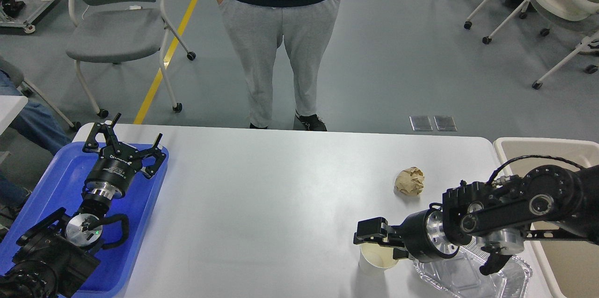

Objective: Tidy desktop
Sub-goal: 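Close the right gripper around the white paper cup rim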

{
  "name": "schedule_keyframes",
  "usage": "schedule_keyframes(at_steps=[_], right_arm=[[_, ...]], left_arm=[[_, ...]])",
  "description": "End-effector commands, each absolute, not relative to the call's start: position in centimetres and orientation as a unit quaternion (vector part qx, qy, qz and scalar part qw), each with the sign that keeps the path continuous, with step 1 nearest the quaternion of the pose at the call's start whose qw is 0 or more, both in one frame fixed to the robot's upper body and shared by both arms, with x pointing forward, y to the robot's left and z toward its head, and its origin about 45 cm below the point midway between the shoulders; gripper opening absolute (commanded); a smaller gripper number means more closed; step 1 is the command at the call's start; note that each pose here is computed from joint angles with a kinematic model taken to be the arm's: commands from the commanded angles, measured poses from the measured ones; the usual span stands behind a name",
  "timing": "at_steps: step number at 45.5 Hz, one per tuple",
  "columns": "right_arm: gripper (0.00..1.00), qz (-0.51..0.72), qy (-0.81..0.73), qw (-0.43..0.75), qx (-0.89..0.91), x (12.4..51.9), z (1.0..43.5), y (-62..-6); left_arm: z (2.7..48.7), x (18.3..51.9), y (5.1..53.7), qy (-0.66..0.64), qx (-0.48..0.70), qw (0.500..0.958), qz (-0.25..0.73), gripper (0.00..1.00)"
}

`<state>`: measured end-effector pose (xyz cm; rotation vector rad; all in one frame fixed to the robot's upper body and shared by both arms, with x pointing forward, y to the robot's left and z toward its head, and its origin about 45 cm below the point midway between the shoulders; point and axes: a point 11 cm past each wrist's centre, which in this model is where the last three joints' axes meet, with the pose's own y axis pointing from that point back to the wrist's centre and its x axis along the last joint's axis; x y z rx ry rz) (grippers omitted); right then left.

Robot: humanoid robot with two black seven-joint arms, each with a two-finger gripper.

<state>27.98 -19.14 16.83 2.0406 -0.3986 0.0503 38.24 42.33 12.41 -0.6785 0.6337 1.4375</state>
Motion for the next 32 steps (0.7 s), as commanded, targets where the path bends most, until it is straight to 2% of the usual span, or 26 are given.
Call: schedule_keyframes(at_steps=[1,18,32], right_arm=[[1.00,0.029,-0.166,0.516,0.840,28.0,16.7,-19.9],[1.00,0.060,-0.174,0.515,0.837,29.5,19.7,-20.0],[1.00,0.056,-0.167,0.541,0.823,28.7,17.6,-21.9]], left_arm=[[12.4,38.2,42.4,0.279,-0.299,0.656,0.635,1.00],[12.4,38.2,42.4,0.279,-0.299,0.656,0.635,1.00],[12.4,38.2,42.4,0.279,-0.299,0.656,0.635,1.00]])
